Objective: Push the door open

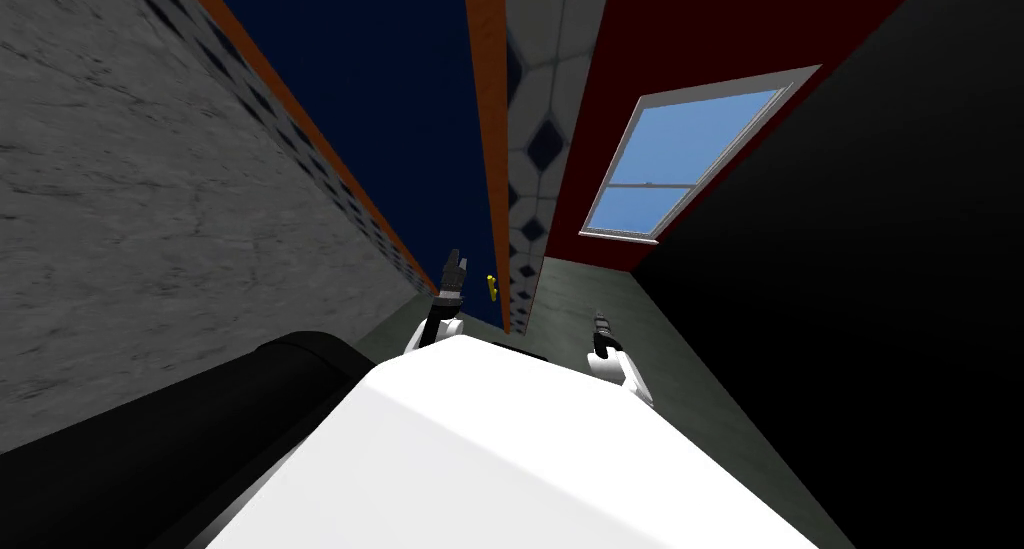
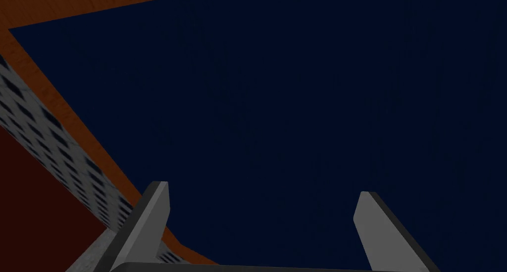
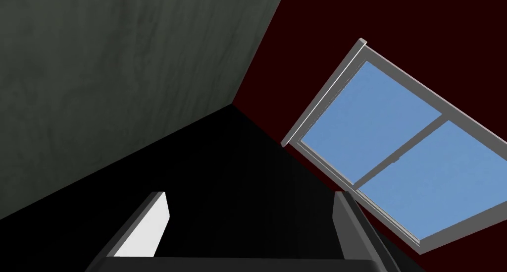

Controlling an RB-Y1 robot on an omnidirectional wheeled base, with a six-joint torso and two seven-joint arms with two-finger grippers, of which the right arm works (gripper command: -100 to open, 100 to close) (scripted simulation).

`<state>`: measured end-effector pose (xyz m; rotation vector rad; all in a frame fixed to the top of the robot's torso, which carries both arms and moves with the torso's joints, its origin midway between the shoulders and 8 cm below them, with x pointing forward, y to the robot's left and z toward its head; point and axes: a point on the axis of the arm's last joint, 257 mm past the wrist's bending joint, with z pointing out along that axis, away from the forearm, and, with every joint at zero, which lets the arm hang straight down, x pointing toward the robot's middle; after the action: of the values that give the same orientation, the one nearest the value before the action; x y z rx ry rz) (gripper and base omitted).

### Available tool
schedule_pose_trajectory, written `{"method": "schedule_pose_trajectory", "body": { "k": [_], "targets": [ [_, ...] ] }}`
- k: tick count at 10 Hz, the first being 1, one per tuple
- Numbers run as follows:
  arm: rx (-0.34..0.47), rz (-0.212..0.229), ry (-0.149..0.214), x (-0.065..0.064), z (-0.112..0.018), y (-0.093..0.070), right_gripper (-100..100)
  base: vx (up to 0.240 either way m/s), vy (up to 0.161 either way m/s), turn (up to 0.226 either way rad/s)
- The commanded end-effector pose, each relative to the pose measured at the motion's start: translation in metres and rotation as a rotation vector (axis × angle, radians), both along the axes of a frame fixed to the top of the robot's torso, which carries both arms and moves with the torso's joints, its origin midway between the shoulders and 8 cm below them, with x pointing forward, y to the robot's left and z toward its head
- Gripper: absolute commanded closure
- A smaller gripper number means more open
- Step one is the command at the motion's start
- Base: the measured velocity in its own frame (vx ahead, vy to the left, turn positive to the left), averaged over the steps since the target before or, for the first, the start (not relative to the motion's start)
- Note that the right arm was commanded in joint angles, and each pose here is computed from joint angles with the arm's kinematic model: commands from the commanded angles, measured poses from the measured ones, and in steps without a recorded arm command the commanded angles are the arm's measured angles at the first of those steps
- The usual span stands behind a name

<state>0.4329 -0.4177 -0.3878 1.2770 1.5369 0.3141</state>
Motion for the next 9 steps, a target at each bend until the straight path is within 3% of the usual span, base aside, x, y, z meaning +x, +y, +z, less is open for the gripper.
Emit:
{"method": "schedule_pose_trajectory", "body": {
  "k": [1,5,9],
  "targets": [
    [-0.012,-0.028,0.032,-0.004,-0.008,-0.009,-100,0.025,0.180,-0.297],
    [-0.045,-0.094,0.104,-0.017,-0.027,-0.028,-100,0.003,0.194,-0.289],
    [-0.076,-0.152,0.163,-0.029,-0.041,-0.044,-100,0.017,0.145,-0.243]
  ]
}}
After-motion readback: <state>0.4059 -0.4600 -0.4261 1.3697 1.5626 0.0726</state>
